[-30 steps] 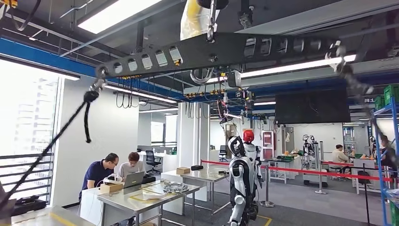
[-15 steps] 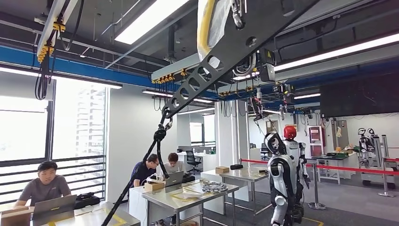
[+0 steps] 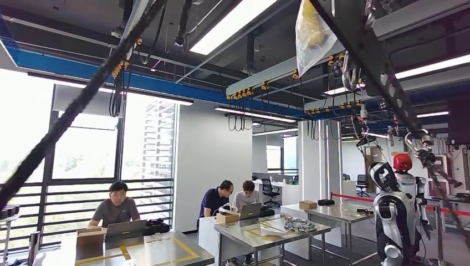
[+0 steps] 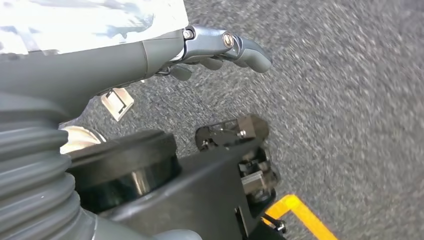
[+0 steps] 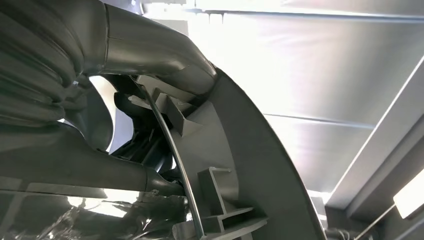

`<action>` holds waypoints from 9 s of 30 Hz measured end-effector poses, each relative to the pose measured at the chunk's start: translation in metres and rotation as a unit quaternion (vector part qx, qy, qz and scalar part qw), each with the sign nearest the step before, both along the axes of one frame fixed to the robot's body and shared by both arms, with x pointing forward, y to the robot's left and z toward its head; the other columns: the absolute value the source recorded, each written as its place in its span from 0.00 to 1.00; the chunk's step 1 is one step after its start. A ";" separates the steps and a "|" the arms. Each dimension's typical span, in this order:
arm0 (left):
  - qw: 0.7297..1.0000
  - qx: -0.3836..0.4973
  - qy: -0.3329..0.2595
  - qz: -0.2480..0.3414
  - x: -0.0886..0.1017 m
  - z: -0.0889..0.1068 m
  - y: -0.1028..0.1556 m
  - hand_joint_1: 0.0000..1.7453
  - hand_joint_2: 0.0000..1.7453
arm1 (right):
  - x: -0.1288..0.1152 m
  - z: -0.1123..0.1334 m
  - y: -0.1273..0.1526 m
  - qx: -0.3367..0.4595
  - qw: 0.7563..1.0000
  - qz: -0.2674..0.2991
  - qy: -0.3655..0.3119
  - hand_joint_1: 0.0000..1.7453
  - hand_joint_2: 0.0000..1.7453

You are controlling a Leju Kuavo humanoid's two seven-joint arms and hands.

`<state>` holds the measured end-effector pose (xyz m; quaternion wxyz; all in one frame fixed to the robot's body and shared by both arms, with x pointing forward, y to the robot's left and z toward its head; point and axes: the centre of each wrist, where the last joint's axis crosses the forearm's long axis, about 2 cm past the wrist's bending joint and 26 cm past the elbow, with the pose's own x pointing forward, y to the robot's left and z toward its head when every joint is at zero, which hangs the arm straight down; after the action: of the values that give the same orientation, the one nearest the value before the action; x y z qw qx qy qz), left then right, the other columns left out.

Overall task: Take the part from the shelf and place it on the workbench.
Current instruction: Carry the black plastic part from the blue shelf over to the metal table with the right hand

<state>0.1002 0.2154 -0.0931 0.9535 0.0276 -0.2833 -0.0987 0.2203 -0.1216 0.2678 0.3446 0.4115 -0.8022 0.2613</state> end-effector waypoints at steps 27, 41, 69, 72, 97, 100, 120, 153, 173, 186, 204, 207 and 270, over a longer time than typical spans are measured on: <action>1.000 0.005 0.010 -0.026 0.008 0.000 0.014 0.00 1.00 | 0.001 0.000 0.001 0.003 1.000 -0.007 -0.001 1.00 1.00; 1.000 0.005 0.007 -0.026 0.010 0.000 0.014 0.00 1.00 | 0.001 -0.002 0.000 0.003 1.000 -0.008 0.001 1.00 1.00; 1.000 0.006 0.009 -0.028 0.007 0.000 0.016 0.00 1.00 | 0.001 -0.002 0.000 0.002 1.000 -0.009 -0.002 1.00 1.00; 1.000 0.006 0.008 -0.029 0.008 0.000 0.015 0.00 1.00 | 0.001 -0.003 0.000 0.001 1.000 -0.009 -0.002 1.00 1.00; 0.999 0.009 0.009 -0.034 0.003 -0.001 0.015 0.00 1.00 | 0.000 -0.001 0.001 -0.001 1.000 -0.009 -0.002 1.00 1.00; 0.999 0.008 0.009 -0.033 0.003 -0.001 0.014 0.00 1.00 | 0.000 -0.001 0.001 -0.001 1.000 -0.010 -0.002 1.00 1.00; 0.999 0.007 0.009 -0.032 0.004 -0.001 0.015 0.00 1.00 | 0.000 0.000 0.001 0.000 1.000 -0.009 -0.003 1.00 1.00; 1.000 0.017 0.008 -0.021 -0.007 -0.001 0.001 0.00 1.00 | -0.005 -0.001 -0.002 0.001 1.000 -0.012 -0.003 1.00 1.00; 0.999 0.009 0.006 -0.036 0.006 0.000 0.009 0.00 1.00 | -0.004 -0.001 -0.003 0.000 1.000 -0.009 -0.004 1.00 1.00; 0.999 0.012 0.004 -0.035 0.007 0.000 0.011 0.00 1.00 | -0.004 0.000 -0.002 0.002 1.000 -0.007 -0.006 1.00 1.00; 0.999 0.017 0.005 -0.035 0.005 -0.001 0.015 0.00 1.00 | -0.005 -0.001 -0.001 0.002 1.000 -0.006 -0.005 1.00 1.00; 0.999 0.017 0.007 -0.035 0.004 -0.001 0.015 0.00 1.00 | -0.005 -0.001 -0.001 0.001 1.000 -0.006 -0.005 1.00 1.00; 0.999 0.019 0.005 -0.037 0.005 -0.001 0.015 0.00 1.00 | 0.000 0.000 -0.001 -0.004 1.000 -0.008 -0.005 1.00 1.00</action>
<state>0.1056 0.2302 -0.0938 0.9499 0.0344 -0.2775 -0.1398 0.2200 -0.1223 0.2679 0.3444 0.4024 -0.8063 0.2634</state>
